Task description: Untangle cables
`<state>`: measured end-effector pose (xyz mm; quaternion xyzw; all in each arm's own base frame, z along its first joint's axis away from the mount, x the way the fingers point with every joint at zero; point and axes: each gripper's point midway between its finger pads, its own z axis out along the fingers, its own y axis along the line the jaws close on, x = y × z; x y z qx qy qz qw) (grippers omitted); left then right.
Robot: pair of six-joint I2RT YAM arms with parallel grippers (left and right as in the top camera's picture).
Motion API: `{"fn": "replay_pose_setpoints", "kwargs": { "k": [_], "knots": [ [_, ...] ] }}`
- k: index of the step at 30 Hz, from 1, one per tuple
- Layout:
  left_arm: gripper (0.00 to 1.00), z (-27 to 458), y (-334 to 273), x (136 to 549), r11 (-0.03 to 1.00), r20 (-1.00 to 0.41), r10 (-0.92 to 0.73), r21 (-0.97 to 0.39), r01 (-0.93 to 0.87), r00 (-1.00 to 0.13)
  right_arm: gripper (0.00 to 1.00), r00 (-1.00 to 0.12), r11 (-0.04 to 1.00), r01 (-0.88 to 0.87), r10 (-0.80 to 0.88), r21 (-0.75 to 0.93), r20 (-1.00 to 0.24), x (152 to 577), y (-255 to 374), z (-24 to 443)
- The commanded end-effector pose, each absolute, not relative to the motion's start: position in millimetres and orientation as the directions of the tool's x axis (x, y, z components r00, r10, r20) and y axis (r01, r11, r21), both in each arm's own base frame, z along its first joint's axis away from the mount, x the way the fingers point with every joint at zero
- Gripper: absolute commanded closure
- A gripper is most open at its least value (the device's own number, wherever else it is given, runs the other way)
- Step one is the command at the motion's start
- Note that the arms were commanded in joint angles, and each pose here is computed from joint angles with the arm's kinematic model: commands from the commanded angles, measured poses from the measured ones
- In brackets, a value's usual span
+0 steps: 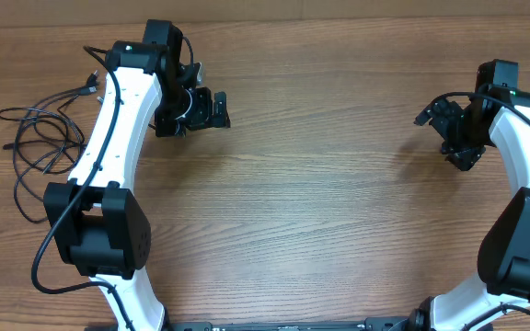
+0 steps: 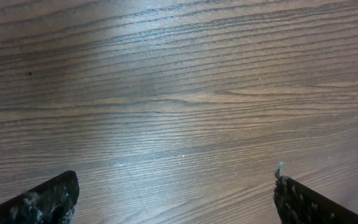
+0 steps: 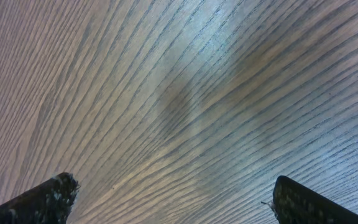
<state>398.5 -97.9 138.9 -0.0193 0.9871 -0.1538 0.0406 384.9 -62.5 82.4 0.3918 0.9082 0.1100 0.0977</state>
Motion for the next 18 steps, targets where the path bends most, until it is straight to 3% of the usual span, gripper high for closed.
{"fn": "replay_pose_setpoints", "kwargs": {
  "k": [1,18],
  "knots": [
    [0.00,133.0,-96.0,397.4,0.956,-0.061,-0.056,-0.291,-0.036,-0.997,0.00,-0.663,0.666,0.691,0.739,0.281,-0.121,392.4,-67.5,89.4],
    [0.00,133.0,-96.0,397.4,0.956,-0.061,-0.056,-0.291,-0.036,-0.997,0.00,-0.662,0.667,0.687,0.738,0.288,-0.132,392.7,-67.6,94.4]
  ]
}}
